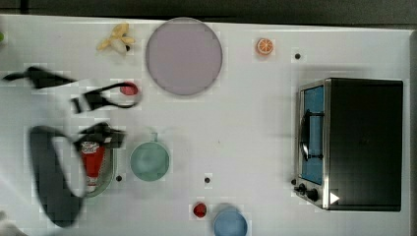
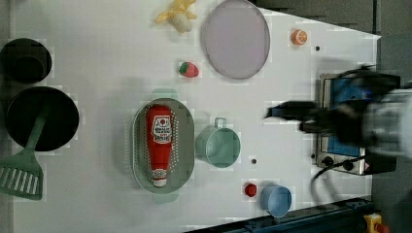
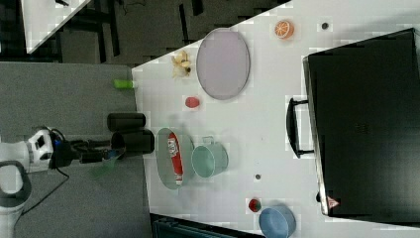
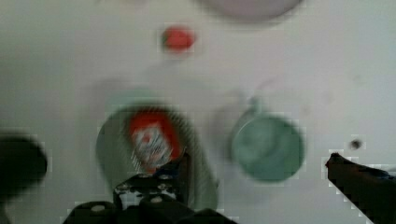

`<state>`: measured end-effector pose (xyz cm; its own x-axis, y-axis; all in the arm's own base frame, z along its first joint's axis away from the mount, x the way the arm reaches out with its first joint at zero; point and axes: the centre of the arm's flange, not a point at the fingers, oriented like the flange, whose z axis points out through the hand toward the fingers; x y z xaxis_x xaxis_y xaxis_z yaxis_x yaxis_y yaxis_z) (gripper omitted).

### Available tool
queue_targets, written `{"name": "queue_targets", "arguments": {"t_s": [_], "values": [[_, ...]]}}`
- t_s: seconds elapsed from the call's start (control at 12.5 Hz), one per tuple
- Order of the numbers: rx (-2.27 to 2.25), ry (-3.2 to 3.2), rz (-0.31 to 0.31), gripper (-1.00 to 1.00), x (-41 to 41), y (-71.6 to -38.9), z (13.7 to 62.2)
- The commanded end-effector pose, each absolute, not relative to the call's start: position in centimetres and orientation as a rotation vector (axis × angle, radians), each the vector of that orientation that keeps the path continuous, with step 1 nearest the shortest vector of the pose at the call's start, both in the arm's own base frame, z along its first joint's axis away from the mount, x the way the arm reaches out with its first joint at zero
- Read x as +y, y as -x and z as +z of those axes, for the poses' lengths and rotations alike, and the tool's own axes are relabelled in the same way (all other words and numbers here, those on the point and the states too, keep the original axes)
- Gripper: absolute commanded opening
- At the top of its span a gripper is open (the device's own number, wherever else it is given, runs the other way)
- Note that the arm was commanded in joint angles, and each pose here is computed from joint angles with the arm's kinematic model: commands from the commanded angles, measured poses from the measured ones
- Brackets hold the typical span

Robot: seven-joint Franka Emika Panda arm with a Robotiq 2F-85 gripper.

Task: Pick ketchup from strainer and place it on the table

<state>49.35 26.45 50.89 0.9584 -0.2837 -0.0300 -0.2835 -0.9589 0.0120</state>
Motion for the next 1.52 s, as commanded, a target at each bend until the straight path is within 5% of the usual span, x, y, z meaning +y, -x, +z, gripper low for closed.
{"name": "queue_targets", "arguments": {"t_s": [0.08, 0.4, 0.88, 1.52], "values": [[-0.314, -3.125, -0.114, 1.0, 32.6, -46.5, 47.7], [-0.172, -3.215, -0.136, 1.0, 37.6, -44.0, 40.0], [-0.184, -3.266, 0.007, 1.0, 37.9, -42.3, 28.5], [-0.142, -3.244, -0.043, 1.0, 37.4, -43.3, 19.0]]}}
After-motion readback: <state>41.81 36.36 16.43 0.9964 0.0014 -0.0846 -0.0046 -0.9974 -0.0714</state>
